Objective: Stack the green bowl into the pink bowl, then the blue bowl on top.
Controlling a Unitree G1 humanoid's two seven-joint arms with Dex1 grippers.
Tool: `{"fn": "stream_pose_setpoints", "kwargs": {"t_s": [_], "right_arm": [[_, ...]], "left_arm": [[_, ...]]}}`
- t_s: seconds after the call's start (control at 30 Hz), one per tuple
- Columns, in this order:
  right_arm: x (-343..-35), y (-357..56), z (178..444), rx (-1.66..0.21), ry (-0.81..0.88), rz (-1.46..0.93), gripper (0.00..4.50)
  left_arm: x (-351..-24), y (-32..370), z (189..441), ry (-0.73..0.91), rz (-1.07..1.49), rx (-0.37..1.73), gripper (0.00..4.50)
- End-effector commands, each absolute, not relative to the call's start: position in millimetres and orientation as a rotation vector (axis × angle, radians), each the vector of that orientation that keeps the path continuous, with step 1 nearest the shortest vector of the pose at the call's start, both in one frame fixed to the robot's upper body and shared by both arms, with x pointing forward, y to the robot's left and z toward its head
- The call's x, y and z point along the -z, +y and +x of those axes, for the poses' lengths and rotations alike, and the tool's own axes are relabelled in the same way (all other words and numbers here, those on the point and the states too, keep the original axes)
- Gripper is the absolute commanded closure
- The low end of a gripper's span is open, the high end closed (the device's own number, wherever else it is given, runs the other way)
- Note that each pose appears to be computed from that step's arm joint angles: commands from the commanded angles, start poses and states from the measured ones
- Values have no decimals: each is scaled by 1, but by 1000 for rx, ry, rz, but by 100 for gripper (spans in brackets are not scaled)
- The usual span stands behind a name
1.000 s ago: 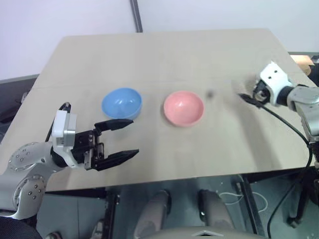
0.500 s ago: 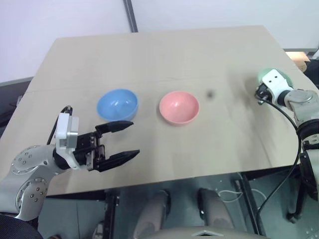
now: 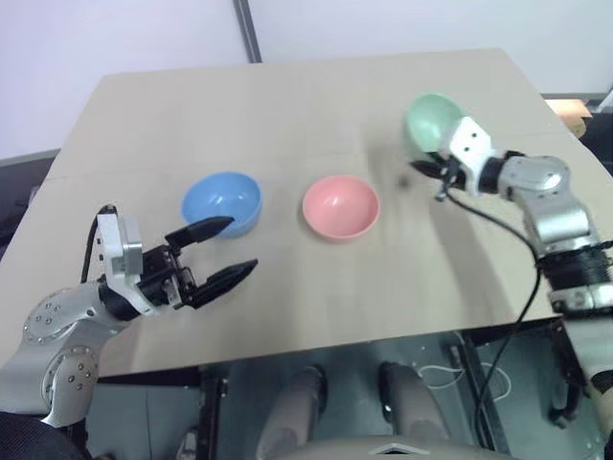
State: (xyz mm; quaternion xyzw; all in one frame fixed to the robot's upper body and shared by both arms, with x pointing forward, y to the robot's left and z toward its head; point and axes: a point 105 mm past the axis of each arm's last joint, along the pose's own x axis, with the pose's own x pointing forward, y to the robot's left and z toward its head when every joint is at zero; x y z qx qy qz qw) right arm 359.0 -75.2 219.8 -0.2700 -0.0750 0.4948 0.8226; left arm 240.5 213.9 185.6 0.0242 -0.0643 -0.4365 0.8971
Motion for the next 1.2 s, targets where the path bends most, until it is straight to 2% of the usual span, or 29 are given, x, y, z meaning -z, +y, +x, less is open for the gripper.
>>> {"fn": "stream_pose_setpoints", "kwargs": {"t_s": [0.03,0.07,0.17,0.27,0.3,0.37,0.47,0.63,0.73,0.87,0.97,1.0,1.03,1.1,1.2], "right_arm": [[-226,-27,317,-1268,-215,-514,448],[-222,-22,313,-1293,-205,-506,448],[-203,-17,314,-1309,-148,-515,326],[-191,-15,317,-1279,-129,-576,182],[-191,-17,320,-1256,-132,-597,122],[-193,-22,325,-1218,-145,-619,30],[-208,-33,327,-1165,-197,-621,30],[-231,-51,309,-1166,-239,-482,30],[-231,-63,296,-1181,-211,-421,30],[-219,-82,284,-1158,-153,-404,30],[-216,-90,280,-1130,-142,-405,30],[-217,-91,280,-1122,-147,-402,26],[-217,-92,279,-1116,-151,-400,26],[-219,-92,278,-1108,-160,-400,26],[-218,-94,279,-1085,-156,-416,26]], "left_arm": [[-197,226,244,-185,109,831,0],[-197,226,245,-185,115,827,0],[-198,226,245,-187,119,824,0],[-198,227,247,-182,127,807,0],[-197,227,248,-170,128,796,0],[-196,226,250,-153,143,780,0],[-195,226,255,-126,233,723,0],[-200,237,276,-64,474,512,0],[-198,239,286,25,583,457,0],[-184,235,302,188,914,518,0],[-173,238,314,276,1027,526,0],[-169,237,317,289,1072,544,40],[-167,237,320,296,1105,556,50],[-161,236,324,307,1144,587,117],[-153,234,333,316,1185,616,272]]}}
